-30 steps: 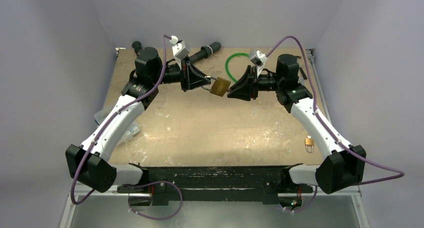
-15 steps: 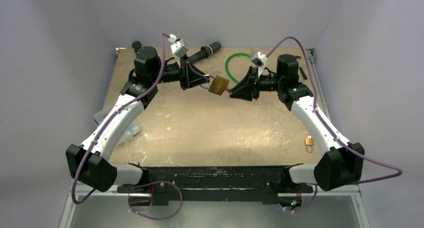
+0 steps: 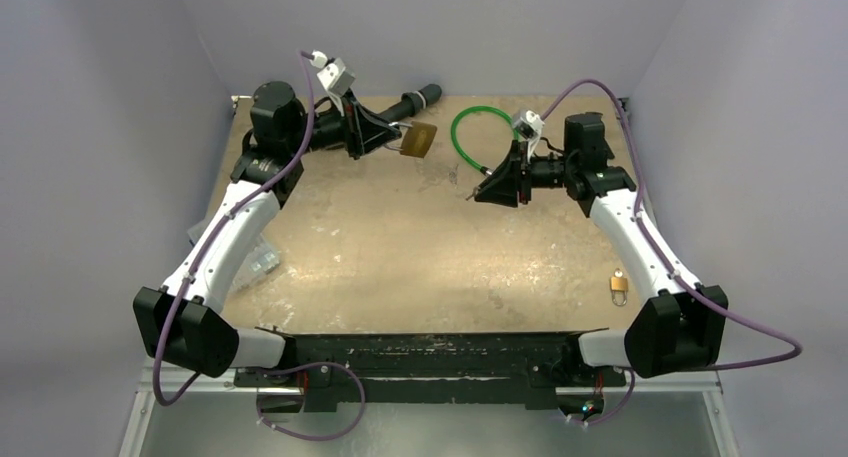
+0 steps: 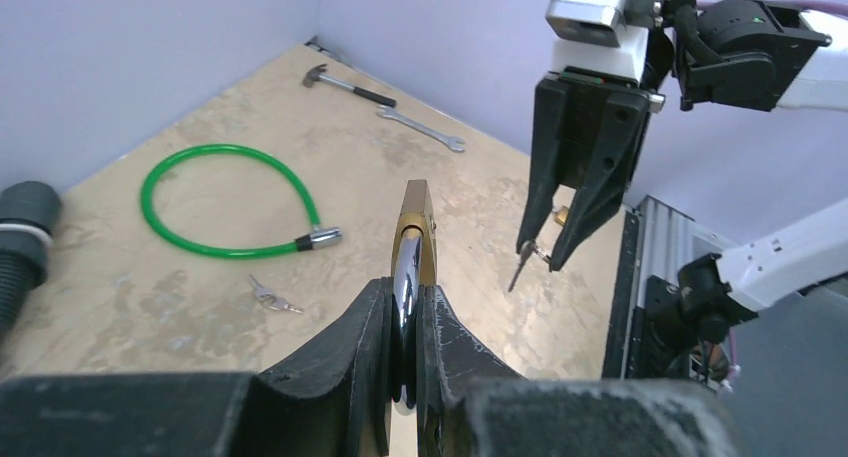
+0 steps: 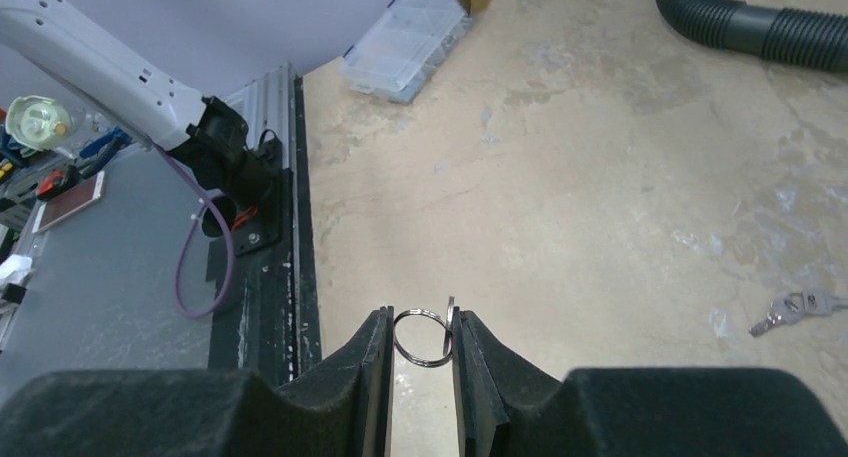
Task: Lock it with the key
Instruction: Remove the key from the lock, then place the key at the center of the board.
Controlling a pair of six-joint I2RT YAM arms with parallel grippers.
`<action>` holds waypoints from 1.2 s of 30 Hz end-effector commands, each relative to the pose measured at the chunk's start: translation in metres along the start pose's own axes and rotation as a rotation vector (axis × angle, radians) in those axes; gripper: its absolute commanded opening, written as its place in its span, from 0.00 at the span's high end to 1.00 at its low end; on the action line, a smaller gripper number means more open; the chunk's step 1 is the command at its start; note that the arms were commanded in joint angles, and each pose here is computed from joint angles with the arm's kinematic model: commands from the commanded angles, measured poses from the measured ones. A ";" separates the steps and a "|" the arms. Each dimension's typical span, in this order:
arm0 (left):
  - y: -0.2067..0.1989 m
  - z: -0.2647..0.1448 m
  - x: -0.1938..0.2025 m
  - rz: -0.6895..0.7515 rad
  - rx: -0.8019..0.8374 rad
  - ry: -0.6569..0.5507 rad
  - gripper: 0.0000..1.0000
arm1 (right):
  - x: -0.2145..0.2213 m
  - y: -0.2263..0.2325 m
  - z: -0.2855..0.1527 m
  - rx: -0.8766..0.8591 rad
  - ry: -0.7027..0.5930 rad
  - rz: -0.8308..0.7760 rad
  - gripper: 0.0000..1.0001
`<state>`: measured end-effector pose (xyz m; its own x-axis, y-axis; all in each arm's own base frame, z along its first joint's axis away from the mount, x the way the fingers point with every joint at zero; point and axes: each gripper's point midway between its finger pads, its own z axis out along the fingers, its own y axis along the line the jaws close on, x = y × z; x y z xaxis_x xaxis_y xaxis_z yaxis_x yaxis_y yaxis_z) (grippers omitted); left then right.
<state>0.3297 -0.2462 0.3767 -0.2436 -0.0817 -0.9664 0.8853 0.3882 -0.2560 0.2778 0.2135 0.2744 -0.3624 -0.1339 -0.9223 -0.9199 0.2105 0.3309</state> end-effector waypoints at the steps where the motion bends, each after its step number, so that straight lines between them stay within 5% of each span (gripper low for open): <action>1: -0.006 -0.009 -0.060 0.157 -0.024 -0.150 1.00 | 0.015 -0.008 -0.005 0.011 0.036 -0.005 1.00; 10: 0.016 -0.009 -0.042 0.109 -0.128 -0.114 1.00 | 0.035 -0.067 0.015 0.255 0.089 -0.045 1.00; 36: 0.050 -0.011 -0.016 0.057 -0.270 -0.069 1.00 | 0.143 -0.156 0.098 0.434 0.291 0.106 1.00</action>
<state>0.3732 -0.2156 0.3475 -0.2871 -0.0838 -0.9542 0.7239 0.6333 -0.2735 0.3600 0.2483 0.0563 -0.5734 -0.3664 -0.7328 -0.7508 0.5929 0.2911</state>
